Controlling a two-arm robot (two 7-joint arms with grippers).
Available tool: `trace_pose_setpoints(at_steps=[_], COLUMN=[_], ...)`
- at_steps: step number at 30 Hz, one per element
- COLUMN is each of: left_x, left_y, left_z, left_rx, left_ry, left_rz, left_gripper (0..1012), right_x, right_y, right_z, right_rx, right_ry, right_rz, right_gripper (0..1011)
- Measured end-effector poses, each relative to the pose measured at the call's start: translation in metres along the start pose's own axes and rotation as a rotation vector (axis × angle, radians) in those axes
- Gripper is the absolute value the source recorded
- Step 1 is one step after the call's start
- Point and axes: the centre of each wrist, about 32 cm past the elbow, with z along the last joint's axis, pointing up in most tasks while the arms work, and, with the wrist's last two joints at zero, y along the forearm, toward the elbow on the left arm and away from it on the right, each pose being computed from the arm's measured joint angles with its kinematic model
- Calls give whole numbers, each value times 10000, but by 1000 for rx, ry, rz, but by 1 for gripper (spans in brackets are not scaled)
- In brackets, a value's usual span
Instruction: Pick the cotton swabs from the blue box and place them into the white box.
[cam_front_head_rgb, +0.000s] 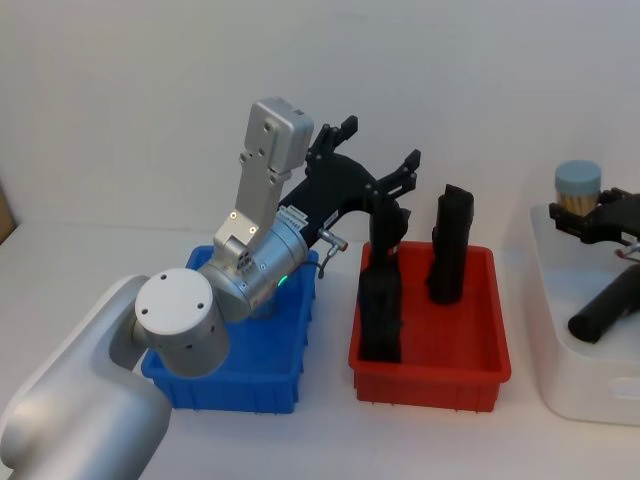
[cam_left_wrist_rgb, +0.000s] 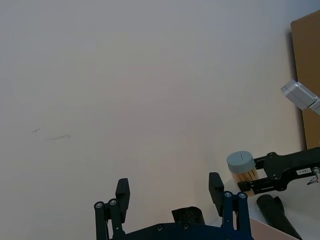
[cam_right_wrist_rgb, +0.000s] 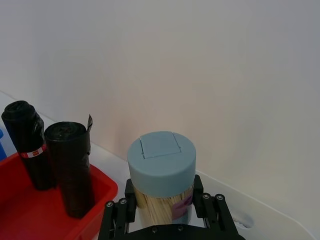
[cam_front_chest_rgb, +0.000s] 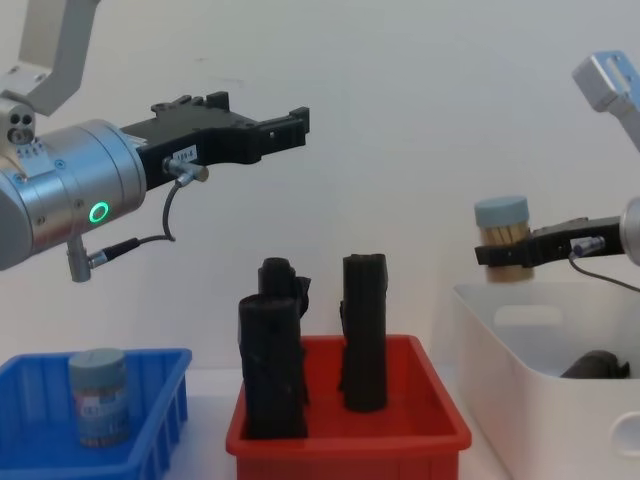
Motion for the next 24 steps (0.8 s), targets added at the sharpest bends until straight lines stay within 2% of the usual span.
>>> trace_pose_setpoints(at_steps=[9, 11, 12, 18, 24], left_x=[0, 0, 0, 0, 0], left_y=[0, 0, 0, 0, 0], left_z=[0, 0, 0, 0, 0], left_rx=[0, 0, 0, 0, 0], left_ry=[0, 0, 0, 0, 0], left_rz=[0, 0, 0, 0, 0], left_gripper=[1004, 1004, 1004, 1004, 1004], right_x=[23, 26, 27, 33, 36], right_y=[0, -1, -1, -2, -3], right_z=[25, 29, 31, 41, 45], right_rx=[0, -1, -1, -1, -2], right_ry=[-15, -17, -18, -24, -28], right_rz=[-2, -2, -2, -3, -2], right_gripper=[642, 696, 756, 916, 1001])
